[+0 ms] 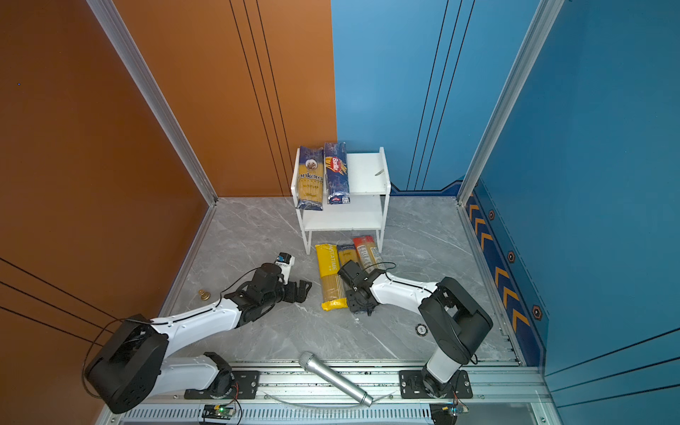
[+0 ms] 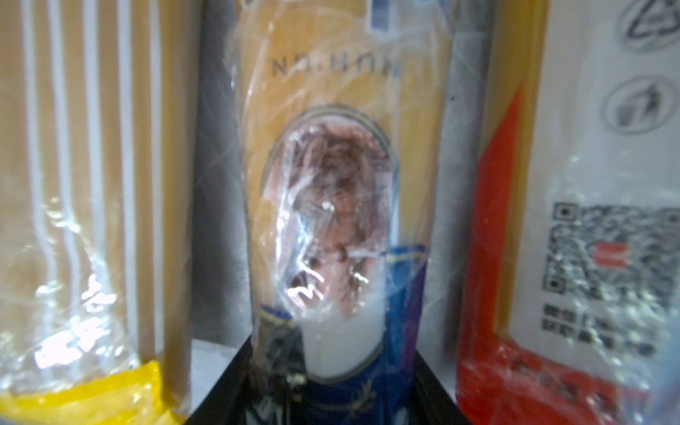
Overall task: Arrange pasta packages on shelves
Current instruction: Pick up the pasta bag from the center of the table.
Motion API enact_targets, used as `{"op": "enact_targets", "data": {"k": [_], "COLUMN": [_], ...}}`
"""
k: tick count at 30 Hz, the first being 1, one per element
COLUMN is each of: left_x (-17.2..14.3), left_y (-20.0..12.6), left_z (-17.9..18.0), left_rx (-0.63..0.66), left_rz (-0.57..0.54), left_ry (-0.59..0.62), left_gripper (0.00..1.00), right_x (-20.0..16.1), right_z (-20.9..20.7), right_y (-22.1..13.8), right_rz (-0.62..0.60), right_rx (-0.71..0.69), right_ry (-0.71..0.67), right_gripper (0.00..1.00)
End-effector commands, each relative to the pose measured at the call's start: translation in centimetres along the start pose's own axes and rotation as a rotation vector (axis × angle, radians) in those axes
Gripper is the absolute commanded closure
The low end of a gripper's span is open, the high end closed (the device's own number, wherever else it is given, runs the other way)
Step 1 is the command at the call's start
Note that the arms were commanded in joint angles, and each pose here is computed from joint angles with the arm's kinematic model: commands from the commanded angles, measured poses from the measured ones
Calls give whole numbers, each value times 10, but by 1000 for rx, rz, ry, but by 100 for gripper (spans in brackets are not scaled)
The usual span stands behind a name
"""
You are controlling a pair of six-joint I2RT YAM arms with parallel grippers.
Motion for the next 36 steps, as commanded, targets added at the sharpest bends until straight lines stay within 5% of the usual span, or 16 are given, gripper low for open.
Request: {"op": "enact_targets", "data": {"k": [1,36], "left_x": [9,7], "left_y": [-5,-4], "left_z": [-3,-4], "left_rx": [1,3], "left_rz": [-21,-18], "left_ry": [-9,-2], "left_gripper": [2,2], "right_x": [-12,14], "right_z": [-9,-10], "right_y": [1,-39], "right_rz": [31,-63], "right_rx": [-37,75], "right_ry": [-14,64], "right_gripper": [55,84]}}
Point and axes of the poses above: each gripper's point midway between its finger pads, its own y axis out along the fingers, its own z axis along the line the jaws close on, x = y × z, the point moved 2 cm from there along -y, back along the fingers, and after that the axes turned 8 degrees about y, right-handed, at the moved point
